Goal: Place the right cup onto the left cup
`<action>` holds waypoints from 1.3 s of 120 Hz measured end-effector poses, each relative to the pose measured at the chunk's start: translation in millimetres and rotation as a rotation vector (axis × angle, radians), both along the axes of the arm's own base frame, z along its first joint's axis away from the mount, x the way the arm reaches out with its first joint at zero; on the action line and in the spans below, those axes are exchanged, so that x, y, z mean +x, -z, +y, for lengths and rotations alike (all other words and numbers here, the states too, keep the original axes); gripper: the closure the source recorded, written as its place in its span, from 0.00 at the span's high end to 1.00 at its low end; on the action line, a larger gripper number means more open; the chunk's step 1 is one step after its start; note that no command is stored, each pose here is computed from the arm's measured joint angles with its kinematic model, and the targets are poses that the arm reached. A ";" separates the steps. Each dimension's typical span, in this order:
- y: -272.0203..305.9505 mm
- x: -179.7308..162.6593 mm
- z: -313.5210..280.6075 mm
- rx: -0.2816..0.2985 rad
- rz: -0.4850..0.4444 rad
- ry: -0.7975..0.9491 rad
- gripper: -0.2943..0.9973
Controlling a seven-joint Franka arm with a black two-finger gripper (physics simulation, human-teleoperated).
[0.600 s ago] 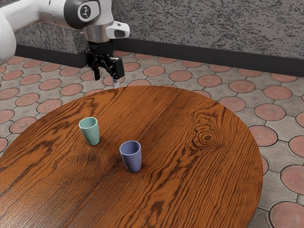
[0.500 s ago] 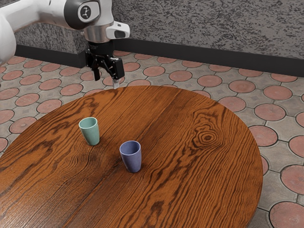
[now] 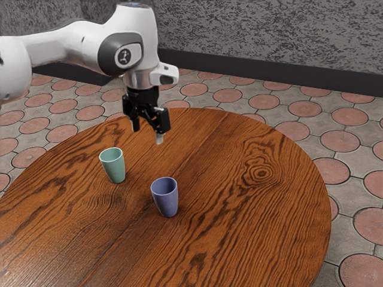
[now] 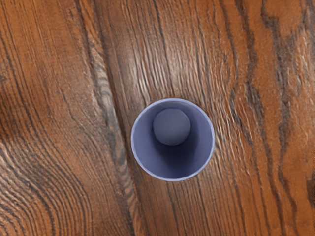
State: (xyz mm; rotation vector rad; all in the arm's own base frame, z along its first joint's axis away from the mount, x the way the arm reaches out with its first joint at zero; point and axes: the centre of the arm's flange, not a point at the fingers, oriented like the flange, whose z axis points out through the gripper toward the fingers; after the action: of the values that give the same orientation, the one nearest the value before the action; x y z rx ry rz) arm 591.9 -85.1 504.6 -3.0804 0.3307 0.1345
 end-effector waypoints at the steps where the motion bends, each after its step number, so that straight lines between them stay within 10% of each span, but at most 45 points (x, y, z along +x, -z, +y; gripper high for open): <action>1: 2.3 -0.3 -0.1 -0.002 0.002 -0.001 0.77; 156: 178.3 6.0 -30.8 -0.105 0.065 -0.112 0.54</action>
State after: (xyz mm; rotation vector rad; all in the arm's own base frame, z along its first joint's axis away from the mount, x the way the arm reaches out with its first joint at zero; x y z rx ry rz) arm 597.9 -116.0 326.3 -3.2045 0.1725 0.2285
